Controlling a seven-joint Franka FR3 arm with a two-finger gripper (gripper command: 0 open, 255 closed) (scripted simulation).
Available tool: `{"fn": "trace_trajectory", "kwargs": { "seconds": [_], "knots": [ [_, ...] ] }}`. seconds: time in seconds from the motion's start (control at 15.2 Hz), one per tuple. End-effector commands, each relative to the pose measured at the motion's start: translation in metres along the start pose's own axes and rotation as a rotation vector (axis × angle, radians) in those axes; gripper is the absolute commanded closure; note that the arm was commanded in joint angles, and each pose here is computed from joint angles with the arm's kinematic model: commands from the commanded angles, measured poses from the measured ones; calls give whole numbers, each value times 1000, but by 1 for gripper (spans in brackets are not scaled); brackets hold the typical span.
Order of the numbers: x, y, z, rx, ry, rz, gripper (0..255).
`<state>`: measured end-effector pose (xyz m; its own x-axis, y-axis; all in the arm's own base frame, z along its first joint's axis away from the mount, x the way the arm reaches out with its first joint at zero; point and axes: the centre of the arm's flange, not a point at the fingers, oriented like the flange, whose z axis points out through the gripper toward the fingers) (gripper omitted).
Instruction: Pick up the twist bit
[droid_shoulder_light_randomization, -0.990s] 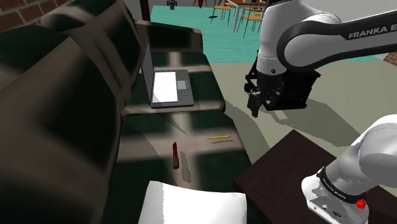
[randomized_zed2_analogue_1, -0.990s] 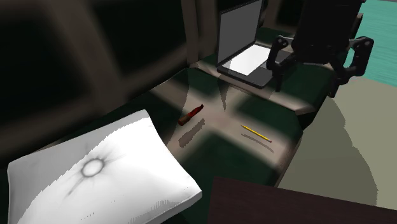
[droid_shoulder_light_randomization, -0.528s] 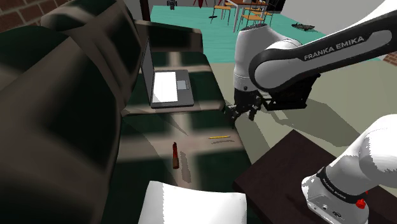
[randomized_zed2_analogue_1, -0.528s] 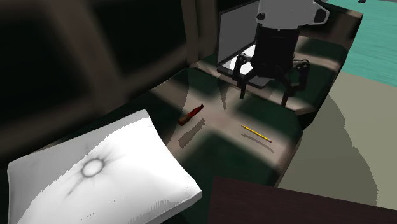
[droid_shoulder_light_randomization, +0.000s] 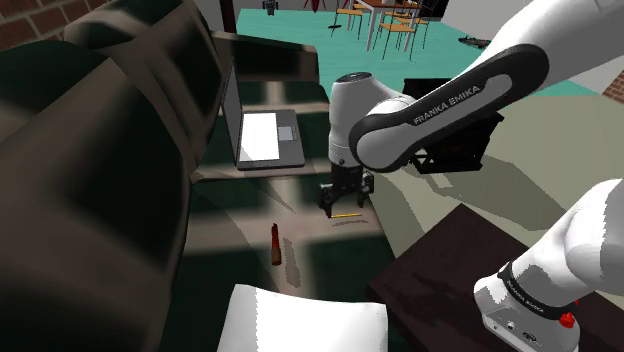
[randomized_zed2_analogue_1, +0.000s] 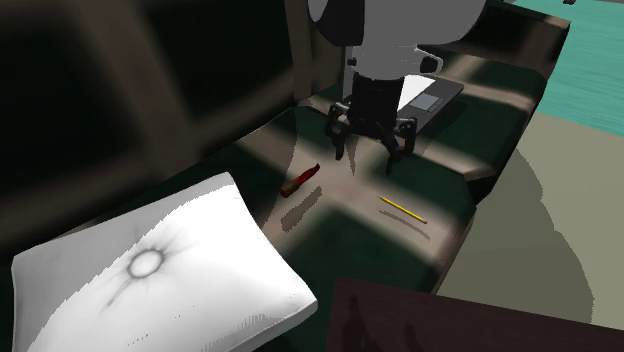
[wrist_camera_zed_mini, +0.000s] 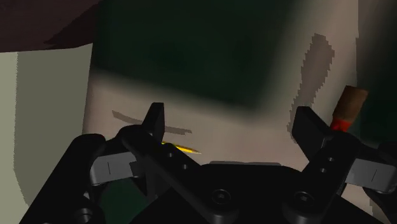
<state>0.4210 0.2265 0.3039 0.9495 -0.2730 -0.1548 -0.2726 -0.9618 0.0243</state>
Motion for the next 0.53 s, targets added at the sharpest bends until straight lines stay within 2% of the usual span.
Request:
{"fn": "trace_trajectory", "kwargs": {
  "seconds": [0.0,0.46],
  "knots": [
    [9,-19,15,13,1,23,0],
    [45,-84,62,53,4,95,0]
  ]
}}
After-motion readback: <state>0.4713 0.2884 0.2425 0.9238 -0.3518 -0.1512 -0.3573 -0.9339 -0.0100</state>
